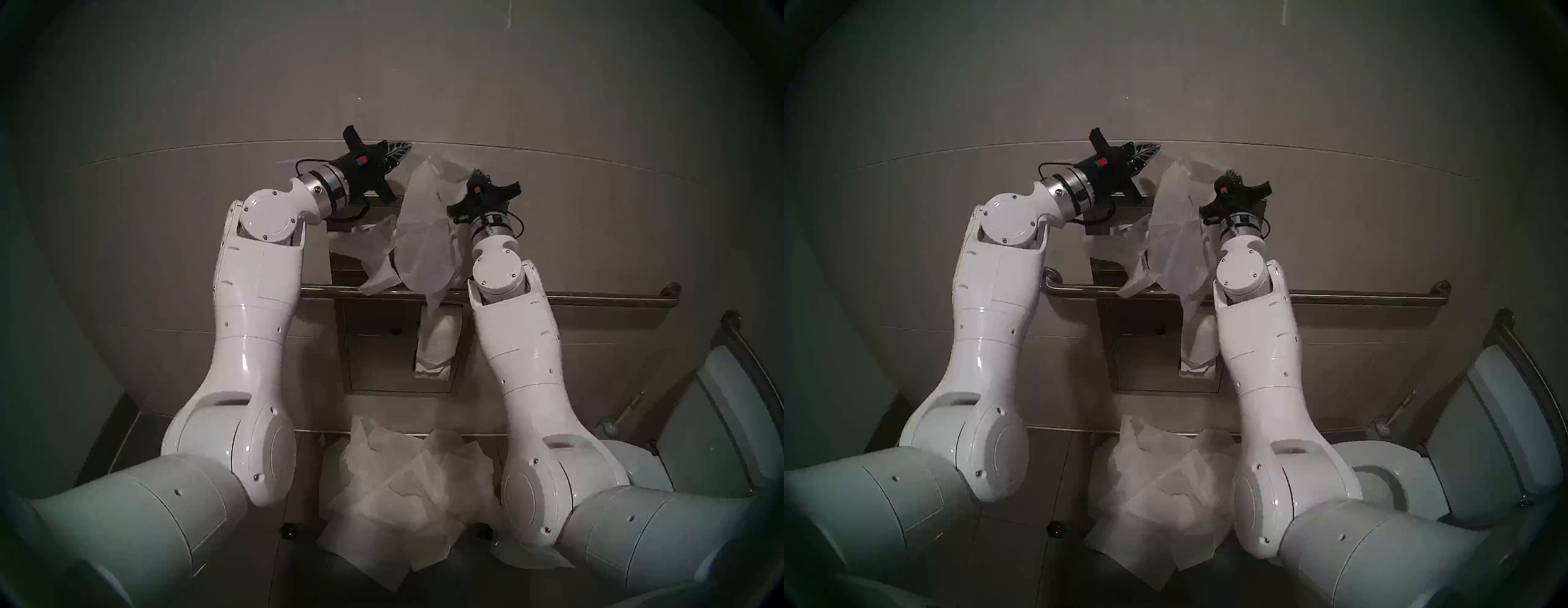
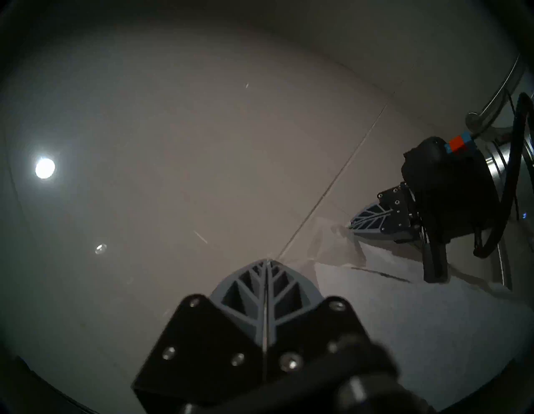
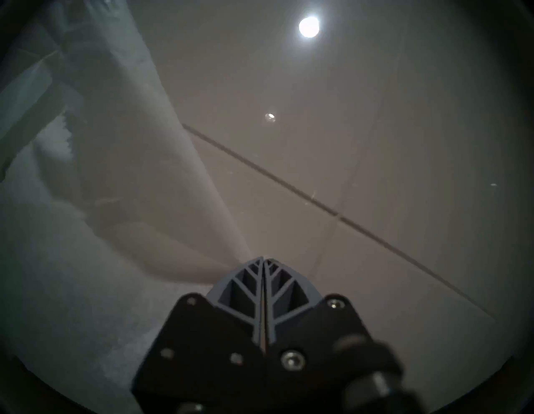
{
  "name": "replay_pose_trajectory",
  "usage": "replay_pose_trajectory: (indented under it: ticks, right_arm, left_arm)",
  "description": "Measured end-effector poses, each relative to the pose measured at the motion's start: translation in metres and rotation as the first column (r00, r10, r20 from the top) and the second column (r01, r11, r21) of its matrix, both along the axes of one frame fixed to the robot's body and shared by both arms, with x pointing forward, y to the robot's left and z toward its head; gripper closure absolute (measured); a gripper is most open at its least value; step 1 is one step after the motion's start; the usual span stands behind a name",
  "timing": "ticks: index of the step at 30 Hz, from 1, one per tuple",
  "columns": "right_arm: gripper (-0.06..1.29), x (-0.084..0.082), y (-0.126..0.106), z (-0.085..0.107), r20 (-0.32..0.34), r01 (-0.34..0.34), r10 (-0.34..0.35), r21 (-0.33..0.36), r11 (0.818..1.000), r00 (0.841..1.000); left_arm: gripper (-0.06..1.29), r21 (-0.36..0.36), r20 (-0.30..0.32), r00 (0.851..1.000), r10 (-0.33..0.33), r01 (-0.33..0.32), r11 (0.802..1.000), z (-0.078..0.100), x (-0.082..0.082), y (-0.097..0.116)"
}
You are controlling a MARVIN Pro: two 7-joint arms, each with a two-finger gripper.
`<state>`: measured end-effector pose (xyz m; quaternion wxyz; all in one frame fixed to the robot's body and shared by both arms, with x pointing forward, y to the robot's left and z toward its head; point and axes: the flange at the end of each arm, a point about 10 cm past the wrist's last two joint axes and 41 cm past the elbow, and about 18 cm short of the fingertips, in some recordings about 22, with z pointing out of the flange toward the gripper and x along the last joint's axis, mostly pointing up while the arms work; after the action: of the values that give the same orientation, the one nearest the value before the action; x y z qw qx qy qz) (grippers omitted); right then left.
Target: Take out a toilet seat cover
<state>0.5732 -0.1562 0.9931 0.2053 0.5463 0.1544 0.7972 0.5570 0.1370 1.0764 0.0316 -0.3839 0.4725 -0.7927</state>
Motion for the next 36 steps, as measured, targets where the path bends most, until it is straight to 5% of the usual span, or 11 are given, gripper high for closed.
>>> replay_pose_trajectory:
  ticks: [19,36]
  right_arm:
    - [1.27,-0.017,0.029,-0.023,-0.1,-0.045,0.046,0.012,0.999,0.994]
    - [1.27,-0.019,0.037,-0.029,-0.105,-0.05,0.051,0.008,0.999,0.993]
  left_arm:
    - [1.25,-0.001,-0.168,0.985,0.042,-0.043,0.999,-0.034,-0.036,-0.01]
    - [1.25,0.008,-0.201,0.977,0.065,-0.065,0.998,-0.04,-0.04,-0.014]
